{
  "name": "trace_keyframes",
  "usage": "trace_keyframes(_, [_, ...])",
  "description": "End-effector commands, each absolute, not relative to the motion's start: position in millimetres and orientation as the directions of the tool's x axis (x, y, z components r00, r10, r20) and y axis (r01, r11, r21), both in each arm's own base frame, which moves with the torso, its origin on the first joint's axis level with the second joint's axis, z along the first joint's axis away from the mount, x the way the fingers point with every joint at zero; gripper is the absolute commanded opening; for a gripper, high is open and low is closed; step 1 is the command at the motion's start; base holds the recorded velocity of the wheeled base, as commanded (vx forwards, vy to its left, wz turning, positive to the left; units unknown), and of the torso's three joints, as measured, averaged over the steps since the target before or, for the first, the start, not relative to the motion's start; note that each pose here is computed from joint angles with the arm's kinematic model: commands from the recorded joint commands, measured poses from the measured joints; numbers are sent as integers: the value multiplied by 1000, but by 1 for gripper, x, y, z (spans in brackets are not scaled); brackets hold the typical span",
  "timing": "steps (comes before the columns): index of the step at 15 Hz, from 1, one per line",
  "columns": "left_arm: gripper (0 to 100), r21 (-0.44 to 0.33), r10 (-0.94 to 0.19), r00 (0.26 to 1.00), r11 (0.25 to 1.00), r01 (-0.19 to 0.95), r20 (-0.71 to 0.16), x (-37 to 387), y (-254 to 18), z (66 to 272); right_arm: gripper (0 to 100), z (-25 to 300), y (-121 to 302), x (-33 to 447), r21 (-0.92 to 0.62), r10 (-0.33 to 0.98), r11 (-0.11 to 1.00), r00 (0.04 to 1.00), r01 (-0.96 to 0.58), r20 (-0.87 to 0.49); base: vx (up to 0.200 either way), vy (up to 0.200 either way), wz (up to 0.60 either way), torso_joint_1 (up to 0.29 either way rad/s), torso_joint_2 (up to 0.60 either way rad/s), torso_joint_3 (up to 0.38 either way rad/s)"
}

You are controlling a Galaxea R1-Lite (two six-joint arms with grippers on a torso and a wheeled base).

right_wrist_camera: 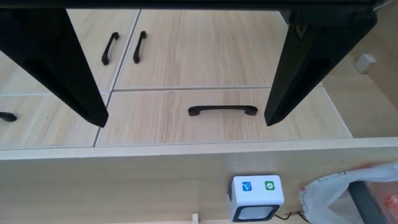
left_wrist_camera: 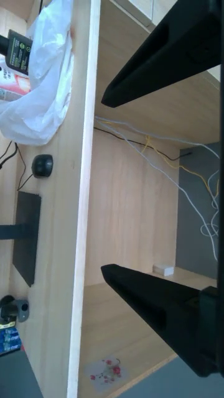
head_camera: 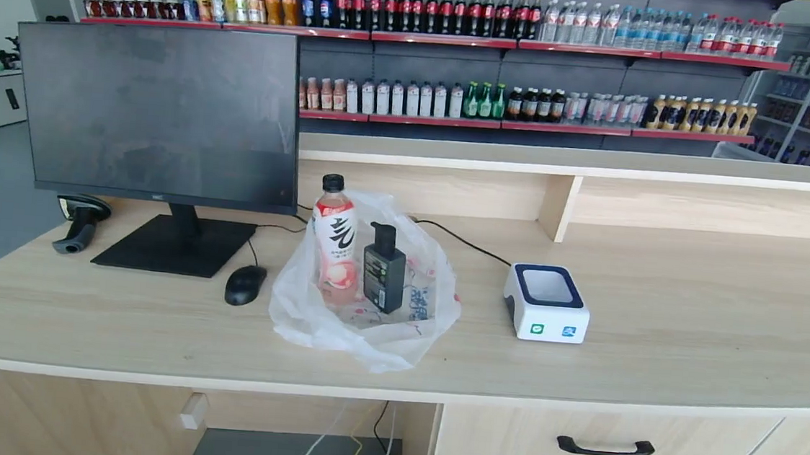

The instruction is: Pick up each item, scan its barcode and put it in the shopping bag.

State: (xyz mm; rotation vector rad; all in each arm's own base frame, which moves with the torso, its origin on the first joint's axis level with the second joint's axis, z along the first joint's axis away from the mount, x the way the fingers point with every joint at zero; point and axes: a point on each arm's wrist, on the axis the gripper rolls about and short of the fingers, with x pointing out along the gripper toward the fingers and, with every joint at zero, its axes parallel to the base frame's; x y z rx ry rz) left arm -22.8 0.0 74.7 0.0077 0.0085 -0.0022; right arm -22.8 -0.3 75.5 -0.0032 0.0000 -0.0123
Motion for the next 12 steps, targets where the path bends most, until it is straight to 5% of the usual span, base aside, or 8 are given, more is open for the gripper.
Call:
trace_keyframes(1, [100, 8, -2, 1000, 1000, 2, -8, -23, 0, 75, 100, 75, 0, -23, -3, -12, 1000, 1000, 12, 0, 0, -200, 0, -2, -2, 2])
trace_keyframes(10, [100, 8, -2, 1000, 1000, 2, -8, -23, 0, 75, 100, 75, 0, -23, -3, -12, 1000, 1000, 12, 0, 0, -200, 0, 4, 1, 1])
trace_keyframes(12, [100, 6, -2, 1000, 1000, 2, -8, -23, 0, 75, 100, 75, 0, -23, -3, -12, 1000, 1000, 12, 0, 0, 0, 0, 0, 0, 0])
